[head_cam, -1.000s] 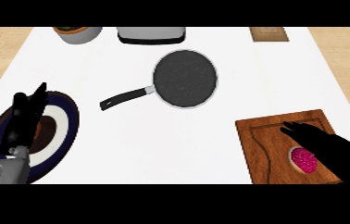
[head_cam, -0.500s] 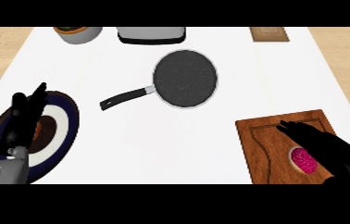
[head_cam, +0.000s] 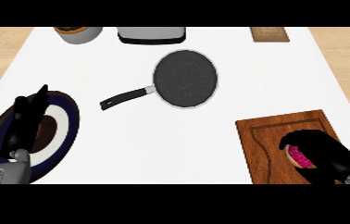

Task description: Pick the cupcake from the cutting board and place it in the pan

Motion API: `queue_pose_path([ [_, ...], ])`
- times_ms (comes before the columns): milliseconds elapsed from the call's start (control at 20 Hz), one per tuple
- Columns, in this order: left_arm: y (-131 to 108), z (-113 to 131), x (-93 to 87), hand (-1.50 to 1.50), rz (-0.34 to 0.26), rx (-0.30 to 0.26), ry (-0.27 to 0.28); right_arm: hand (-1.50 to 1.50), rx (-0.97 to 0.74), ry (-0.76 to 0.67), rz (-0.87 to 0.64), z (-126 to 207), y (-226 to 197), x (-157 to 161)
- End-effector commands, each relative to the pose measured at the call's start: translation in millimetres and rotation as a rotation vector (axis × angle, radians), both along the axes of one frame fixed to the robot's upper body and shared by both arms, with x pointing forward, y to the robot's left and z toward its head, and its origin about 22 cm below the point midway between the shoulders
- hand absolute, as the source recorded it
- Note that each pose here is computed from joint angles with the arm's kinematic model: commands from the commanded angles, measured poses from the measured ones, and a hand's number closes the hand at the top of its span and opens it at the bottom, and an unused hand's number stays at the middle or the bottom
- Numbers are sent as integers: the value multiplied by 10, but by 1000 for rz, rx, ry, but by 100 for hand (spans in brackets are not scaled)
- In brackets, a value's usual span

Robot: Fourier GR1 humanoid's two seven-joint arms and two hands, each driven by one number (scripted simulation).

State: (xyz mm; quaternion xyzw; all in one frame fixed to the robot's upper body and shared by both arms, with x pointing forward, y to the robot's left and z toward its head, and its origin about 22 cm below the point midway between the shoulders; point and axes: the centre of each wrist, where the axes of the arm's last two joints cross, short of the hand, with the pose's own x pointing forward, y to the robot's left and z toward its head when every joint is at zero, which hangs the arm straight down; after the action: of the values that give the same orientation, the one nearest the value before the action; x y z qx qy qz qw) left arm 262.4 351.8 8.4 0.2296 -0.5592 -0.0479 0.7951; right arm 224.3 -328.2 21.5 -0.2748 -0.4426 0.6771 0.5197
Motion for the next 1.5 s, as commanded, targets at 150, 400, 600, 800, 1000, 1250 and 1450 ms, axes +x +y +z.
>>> queue_pose_path([
  [150, 138, 195, -27, 0, 11, -10, 10, 150, -16, -92, 20, -19, -87, 0],
  [400, 205, 149, 93, 0, 11, 3, -9, 150, 31, -84, 19, -13, 8, -6],
  [600, 58, 42, 43, 0, 33, -6, -2, 150, 64, -93, -428, -112, 239, -135],
  [800, 193, -14, -93, 0, 81, -1, 21, 150, 70, -102, -834, -404, 472, -487],
  [1000, 165, 15, -101, 0, 55, 1, 14, 150, 143, -476, -905, 103, 926, -487],
  [1250, -13, 81, 4, 0, 15, -4, 2, 150, 250, -732, -846, 611, 1553, -530],
  [1450, -57, 49, 86, 0, -7, -1, 10, 150, 259, -770, -846, 677, 2147, -553],
])
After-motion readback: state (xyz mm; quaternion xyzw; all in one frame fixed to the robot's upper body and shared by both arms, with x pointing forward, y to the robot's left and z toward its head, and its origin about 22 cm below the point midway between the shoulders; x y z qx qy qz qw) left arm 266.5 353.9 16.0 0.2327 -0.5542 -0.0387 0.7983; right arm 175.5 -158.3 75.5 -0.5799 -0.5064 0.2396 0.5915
